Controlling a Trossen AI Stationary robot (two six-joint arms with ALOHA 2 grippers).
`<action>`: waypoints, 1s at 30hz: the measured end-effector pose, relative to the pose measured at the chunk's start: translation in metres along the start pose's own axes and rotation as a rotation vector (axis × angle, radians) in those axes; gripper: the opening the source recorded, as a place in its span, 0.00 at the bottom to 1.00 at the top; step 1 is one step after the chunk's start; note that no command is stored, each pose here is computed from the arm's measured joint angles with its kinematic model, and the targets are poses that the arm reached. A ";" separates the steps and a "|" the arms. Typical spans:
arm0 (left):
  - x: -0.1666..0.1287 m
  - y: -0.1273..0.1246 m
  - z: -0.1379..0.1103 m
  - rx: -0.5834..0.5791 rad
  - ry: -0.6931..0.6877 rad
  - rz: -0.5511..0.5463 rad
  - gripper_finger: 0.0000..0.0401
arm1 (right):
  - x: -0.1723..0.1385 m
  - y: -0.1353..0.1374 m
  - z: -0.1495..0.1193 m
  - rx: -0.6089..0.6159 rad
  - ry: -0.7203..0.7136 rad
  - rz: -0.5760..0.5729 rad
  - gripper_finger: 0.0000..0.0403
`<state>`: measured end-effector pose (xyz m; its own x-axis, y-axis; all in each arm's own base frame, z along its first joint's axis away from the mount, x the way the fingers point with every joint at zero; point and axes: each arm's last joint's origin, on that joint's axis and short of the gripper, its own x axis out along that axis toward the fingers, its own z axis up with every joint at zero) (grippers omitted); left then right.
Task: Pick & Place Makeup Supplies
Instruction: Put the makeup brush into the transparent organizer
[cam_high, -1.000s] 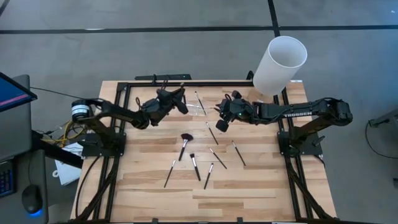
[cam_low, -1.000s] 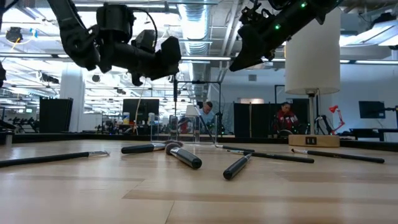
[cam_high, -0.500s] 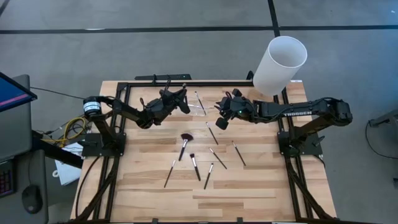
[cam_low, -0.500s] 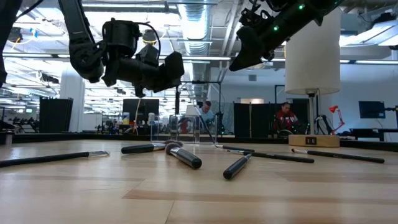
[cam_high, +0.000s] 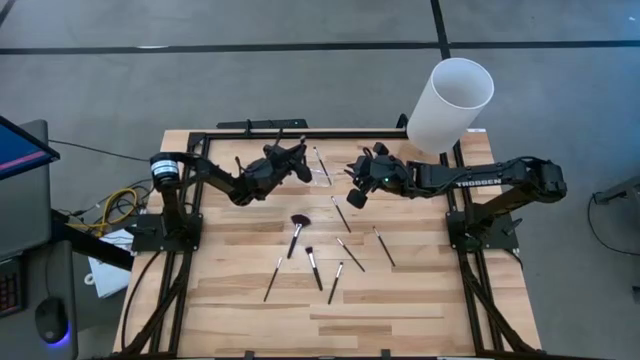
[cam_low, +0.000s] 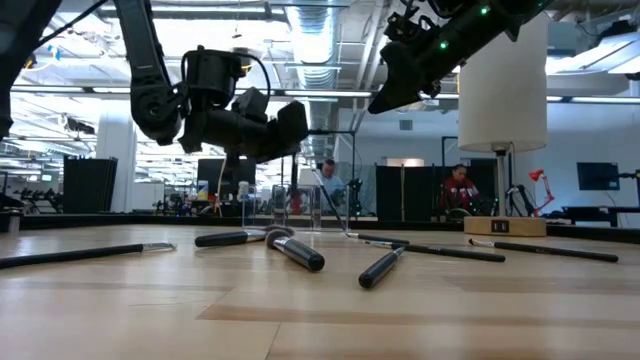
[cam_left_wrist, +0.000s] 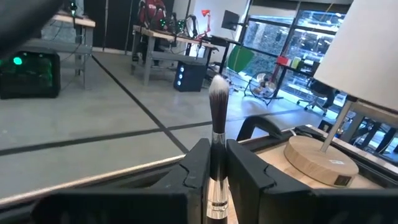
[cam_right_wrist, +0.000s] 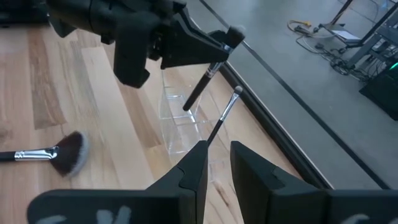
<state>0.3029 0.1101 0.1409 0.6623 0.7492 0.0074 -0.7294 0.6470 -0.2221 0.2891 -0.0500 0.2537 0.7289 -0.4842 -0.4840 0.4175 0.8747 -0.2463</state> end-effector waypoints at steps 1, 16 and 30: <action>0.001 0.000 -0.002 -0.001 0.004 0.001 0.11 | 0.000 0.000 0.000 0.000 0.000 0.000 0.15; 0.001 0.000 -0.004 -0.011 0.022 0.005 0.13 | 0.000 0.000 0.000 0.000 0.002 0.001 0.15; 0.000 0.002 -0.012 -0.015 0.093 0.025 0.26 | 0.000 0.000 -0.002 -0.007 0.020 0.003 0.15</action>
<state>0.3033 0.1102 0.1291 0.6577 0.7481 -0.0885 -0.7435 0.6257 -0.2360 0.2880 -0.0498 0.2519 0.7187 -0.4815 -0.5016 0.4116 0.8761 -0.2511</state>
